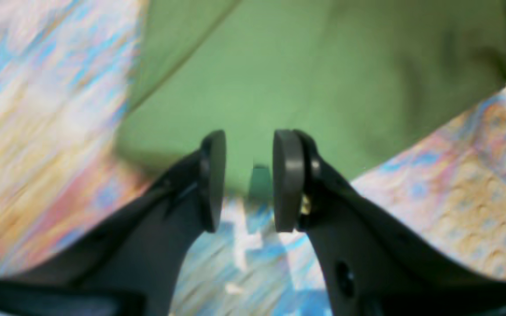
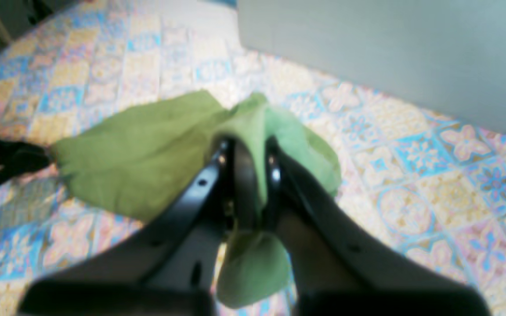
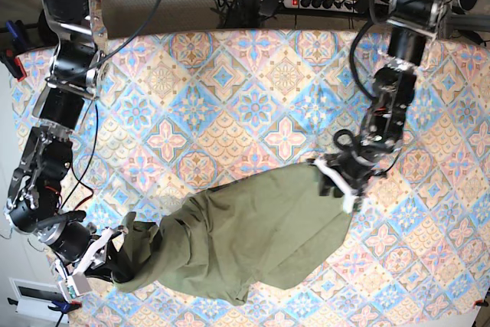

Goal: Layout the t-shirt on the table in an organized manner, then fold the t-shirt properly
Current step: 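Release the left gripper and regrasp the t-shirt near its middle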

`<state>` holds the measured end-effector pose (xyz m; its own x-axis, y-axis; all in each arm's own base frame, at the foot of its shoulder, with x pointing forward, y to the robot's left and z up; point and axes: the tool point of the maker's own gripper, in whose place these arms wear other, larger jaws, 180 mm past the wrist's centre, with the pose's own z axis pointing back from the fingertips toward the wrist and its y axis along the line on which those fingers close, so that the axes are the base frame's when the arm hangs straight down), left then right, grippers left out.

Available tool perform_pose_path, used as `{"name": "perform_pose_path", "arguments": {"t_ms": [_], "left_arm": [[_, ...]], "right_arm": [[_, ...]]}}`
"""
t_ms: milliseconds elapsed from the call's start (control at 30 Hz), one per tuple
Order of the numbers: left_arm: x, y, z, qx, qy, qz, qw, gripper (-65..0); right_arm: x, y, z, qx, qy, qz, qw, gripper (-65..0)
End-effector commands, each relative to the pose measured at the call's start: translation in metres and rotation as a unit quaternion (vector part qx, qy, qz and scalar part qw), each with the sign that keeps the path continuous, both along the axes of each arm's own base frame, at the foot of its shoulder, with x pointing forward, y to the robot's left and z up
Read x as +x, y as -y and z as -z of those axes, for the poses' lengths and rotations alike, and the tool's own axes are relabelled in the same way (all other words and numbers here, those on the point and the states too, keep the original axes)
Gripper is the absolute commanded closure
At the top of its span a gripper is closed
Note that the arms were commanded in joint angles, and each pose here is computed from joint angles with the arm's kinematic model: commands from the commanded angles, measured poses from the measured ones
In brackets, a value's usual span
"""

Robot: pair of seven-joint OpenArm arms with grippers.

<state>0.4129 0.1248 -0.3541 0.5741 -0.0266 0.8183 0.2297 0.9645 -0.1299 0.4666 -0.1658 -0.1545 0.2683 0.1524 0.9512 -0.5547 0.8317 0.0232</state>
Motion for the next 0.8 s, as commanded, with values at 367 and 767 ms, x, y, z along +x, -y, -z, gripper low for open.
{"name": "perform_pose_path", "arguments": {"t_ms": [367, 767], "left_arm": [[0.032, 0.014, 0.003, 0.054, 0.012, 0.002, 0.998, -18.6], [0.025, 0.009, 0.028, 0.057, -0.023, -0.003, 0.998, -37.0]], "right_arm": [[0.004, 0.001, -0.032, 0.011, 0.045, -0.002, 0.9989, -0.7], [0.004, -0.001, -0.032, 0.013, 0.045, -0.003, 0.9989, -0.7]]}}
